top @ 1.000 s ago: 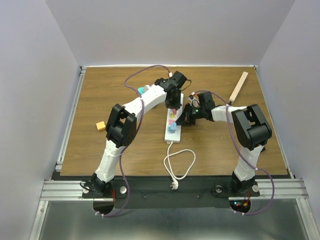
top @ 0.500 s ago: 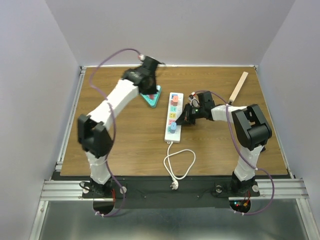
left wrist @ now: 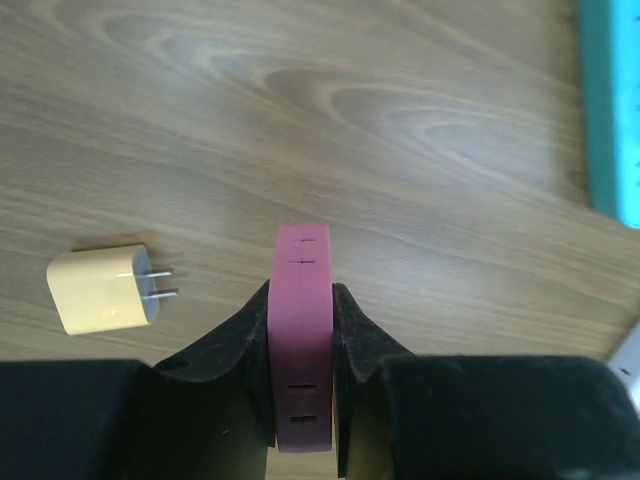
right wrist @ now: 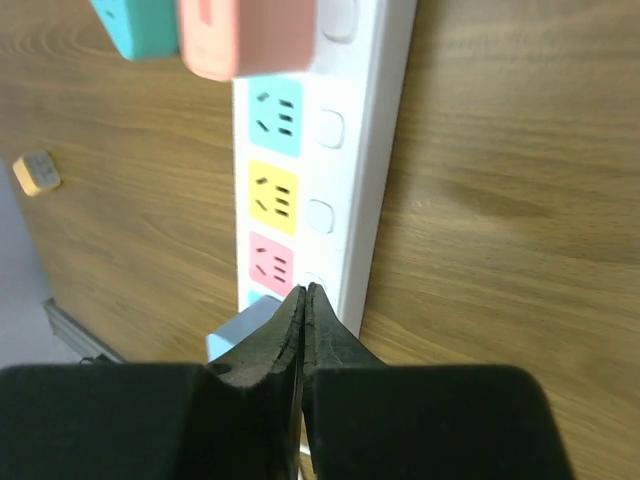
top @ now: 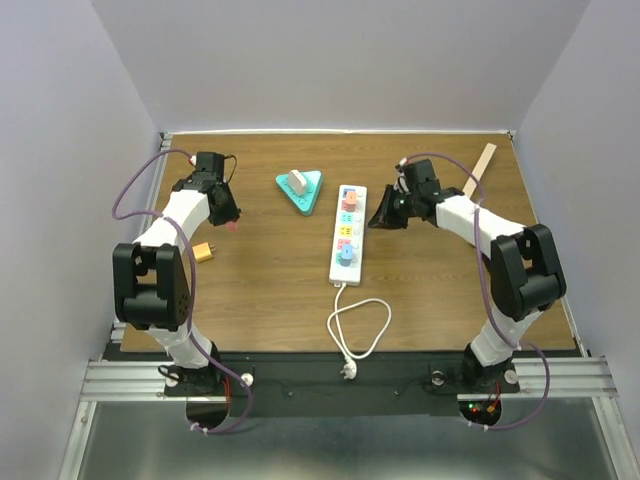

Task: Pull the plug off the socket

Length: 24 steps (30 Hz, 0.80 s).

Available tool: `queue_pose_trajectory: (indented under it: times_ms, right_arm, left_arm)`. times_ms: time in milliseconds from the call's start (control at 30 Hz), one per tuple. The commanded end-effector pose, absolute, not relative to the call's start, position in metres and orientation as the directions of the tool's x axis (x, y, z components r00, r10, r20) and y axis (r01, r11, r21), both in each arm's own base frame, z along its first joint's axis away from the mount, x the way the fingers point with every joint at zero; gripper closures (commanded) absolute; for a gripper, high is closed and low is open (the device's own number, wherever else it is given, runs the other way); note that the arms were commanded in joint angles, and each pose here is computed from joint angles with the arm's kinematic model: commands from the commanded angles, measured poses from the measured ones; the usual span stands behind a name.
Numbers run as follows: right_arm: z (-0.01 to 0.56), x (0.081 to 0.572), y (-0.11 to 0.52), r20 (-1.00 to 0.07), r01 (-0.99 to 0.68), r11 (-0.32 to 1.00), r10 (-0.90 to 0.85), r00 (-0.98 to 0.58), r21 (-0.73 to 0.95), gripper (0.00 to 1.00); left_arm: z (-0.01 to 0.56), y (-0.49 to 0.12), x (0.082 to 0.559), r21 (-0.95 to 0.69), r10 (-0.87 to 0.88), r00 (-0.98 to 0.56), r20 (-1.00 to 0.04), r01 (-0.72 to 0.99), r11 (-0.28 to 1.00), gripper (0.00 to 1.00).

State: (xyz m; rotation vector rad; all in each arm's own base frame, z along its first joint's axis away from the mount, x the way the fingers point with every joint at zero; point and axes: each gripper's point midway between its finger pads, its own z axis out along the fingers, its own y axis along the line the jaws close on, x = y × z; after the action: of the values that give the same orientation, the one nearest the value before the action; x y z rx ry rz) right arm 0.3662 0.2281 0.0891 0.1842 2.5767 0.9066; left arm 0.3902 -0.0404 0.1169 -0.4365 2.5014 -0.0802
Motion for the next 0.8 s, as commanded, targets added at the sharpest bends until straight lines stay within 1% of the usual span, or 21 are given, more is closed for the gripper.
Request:
queue_pose_trajectory:
  times_ms: [0,133,167,267,300,333,433,500,533,700,767]
  right_arm:
    - [0.125,0.37,0.207,-0.432,-0.045,0.853,0.217,-0.876,0.52,0.96]
    - [0.135,0.36,0.206,-0.448,-0.071,0.857,0.194,-0.873,0.51,0.96]
    - [0.136,0.357,0.206,-0.453,-0.081,0.859,0.184,-0.872,0.505,0.96]
    - [0.136,0.35,0.207,-0.451,-0.094,0.862,0.165,-0.877,0.498,0.95]
    - [0.135,0.348,0.207,-0.449,-0.095,0.863,0.161,-0.879,0.497,0.96]
    - [0.135,0.346,0.209,-0.449,-0.102,0.863,0.154,-0.88,0.495,0.95]
    - [0.135,0.343,0.212,-0.454,-0.109,0.869,0.141,-0.88,0.482,0.95]
    - [0.136,0.342,0.215,-0.46,-0.119,0.875,0.127,-0.879,0.469,0.95]
    - [0.135,0.342,0.218,-0.458,-0.121,0.876,0.123,-0.88,0.467,0.95]
    - [0.135,0.346,0.224,-0.459,-0.125,0.879,0.115,-0.881,0.46,0.94]
    - [0.13,0.352,0.221,-0.459,-0.094,0.892,0.135,-0.878,0.443,0.94]
  left_arm:
    - [0.119,-0.023,0.415,-0.207,-0.344,-0.711,-0.614,-0.276,0.939,1.0]
    - [0.093,0.005,0.416,-0.188,-0.388,-0.718,-0.577,-0.346,0.919,1.0]
    - [0.089,0.004,0.416,-0.23,-0.409,-0.724,-0.555,-0.338,0.913,1.0]
    - [0.086,0.011,0.418,-0.262,-0.442,-0.702,-0.559,-0.356,0.897,0.99]
    - [0.084,0.013,0.417,-0.262,-0.449,-0.699,-0.556,-0.365,0.893,0.93]
    - [0.08,0.015,0.415,-0.26,-0.463,-0.7,-0.543,-0.383,0.886,0.84]
    - [0.066,0.023,0.408,-0.237,-0.486,-0.716,-0.502,-0.427,0.873,0.42]
    - [0.061,0.025,0.404,-0.221,-0.491,-0.719,-0.492,-0.442,0.869,0.34]
    - [0.061,0.025,0.403,-0.219,-0.492,-0.718,-0.493,-0.444,0.869,0.32]
    - [0.075,0.024,0.401,-0.227,-0.501,-0.709,-0.496,-0.451,0.863,0.26]
    - [0.097,0.012,0.403,-0.246,-0.479,-0.702,-0.528,-0.413,0.877,0.25]
